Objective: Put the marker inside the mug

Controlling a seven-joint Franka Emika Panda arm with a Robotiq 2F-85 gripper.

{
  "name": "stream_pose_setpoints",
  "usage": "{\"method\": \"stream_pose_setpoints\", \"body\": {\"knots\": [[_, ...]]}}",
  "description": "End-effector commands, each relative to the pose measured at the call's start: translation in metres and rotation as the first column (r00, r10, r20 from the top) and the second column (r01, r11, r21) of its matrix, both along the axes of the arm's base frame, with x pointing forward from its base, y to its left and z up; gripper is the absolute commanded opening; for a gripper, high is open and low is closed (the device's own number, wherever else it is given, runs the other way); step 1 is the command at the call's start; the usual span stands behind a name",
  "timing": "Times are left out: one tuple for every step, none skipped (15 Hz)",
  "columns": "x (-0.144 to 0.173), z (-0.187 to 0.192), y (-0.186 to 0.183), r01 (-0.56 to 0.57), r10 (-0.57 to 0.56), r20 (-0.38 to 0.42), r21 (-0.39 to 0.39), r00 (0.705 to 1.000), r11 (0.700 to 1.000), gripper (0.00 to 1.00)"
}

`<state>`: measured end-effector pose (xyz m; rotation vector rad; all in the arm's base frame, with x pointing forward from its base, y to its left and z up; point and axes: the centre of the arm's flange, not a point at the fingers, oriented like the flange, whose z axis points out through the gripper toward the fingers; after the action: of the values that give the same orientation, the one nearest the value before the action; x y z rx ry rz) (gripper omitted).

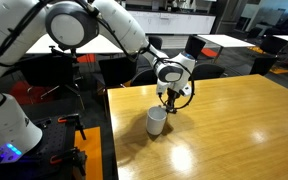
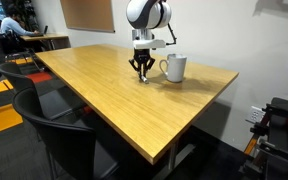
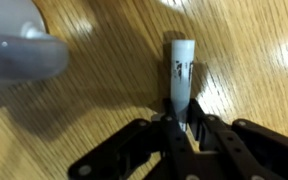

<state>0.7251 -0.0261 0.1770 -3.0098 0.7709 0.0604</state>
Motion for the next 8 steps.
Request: {"method": "stream_pose_setpoints", "body": {"knots": [[-0.001, 0.022, 0.004, -0.105, 0.105, -0.024, -0.003, 0.994, 0.994, 0.05], [-0.001, 0.026, 0.005, -0.131, 0.131, -0.029, -0.007, 0.991, 0.991, 0.05], [-0.001, 0.031, 0.006, -0.156, 0.155, -0.038, -0.014, 0.987, 0.988, 0.05], [-0.002, 0.035, 0.006, -0.179, 0.178, -0.046, -0.019, 0.983, 0.984, 0.05], [-0.002, 0.041, 0.007, -0.200, 0.198, -0.056, -0.027, 0.979, 0.980, 0.05], [-0.003, 0.046, 0.008, -0.215, 0.213, -0.066, -0.036, 0.975, 0.976, 0.05], [-0.003, 0.053, 0.008, -0.233, 0.229, -0.073, -0.046, 0.971, 0.971, 0.05], [-0.003, 0.059, 0.008, -0.247, 0.243, -0.079, -0.055, 0.967, 0.967, 0.05]]}}
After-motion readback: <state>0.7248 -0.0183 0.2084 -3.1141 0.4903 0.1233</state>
